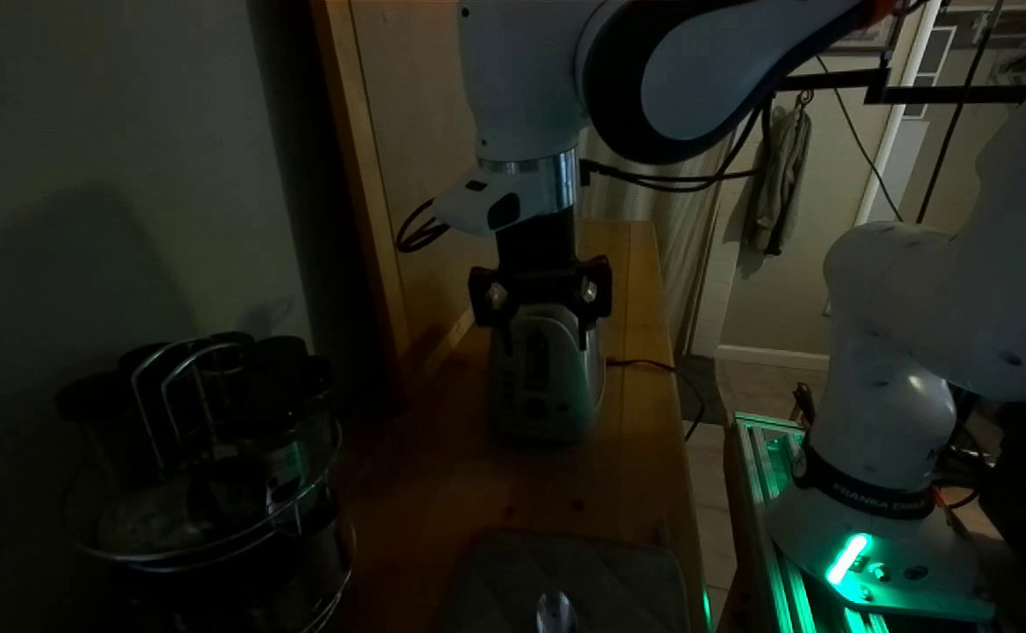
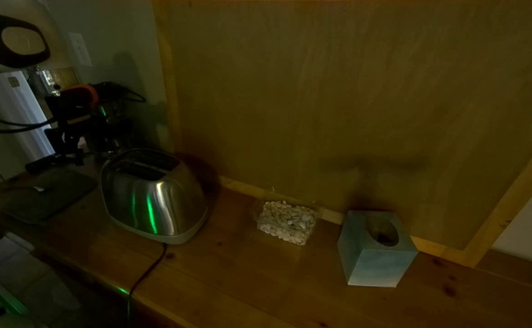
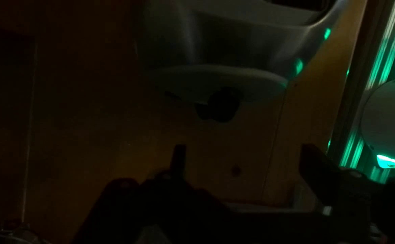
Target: Push the lever of the toaster down
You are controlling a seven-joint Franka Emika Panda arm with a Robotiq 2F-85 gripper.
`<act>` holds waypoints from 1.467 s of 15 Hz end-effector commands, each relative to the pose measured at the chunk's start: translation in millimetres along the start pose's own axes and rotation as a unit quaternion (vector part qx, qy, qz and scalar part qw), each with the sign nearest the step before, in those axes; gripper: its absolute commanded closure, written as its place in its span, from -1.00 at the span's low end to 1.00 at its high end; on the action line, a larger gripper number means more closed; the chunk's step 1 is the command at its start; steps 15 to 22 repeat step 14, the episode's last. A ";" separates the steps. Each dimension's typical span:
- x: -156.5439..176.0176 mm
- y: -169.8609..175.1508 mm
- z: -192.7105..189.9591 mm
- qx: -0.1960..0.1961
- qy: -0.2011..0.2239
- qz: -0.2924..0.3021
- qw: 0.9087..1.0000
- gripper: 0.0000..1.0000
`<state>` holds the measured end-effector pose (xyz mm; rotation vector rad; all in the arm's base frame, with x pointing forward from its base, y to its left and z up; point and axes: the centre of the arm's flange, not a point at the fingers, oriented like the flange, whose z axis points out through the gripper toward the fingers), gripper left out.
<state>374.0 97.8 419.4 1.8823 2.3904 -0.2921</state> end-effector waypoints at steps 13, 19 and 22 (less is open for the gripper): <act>-8.7 3.7 -56.1 -0.017 -0.004 0.039 0.999 -1.00; -8.7 3.6 -55.6 -0.016 -0.004 0.039 0.999 -1.00; -8.7 3.6 -55.6 -0.016 -0.004 0.039 0.999 -1.00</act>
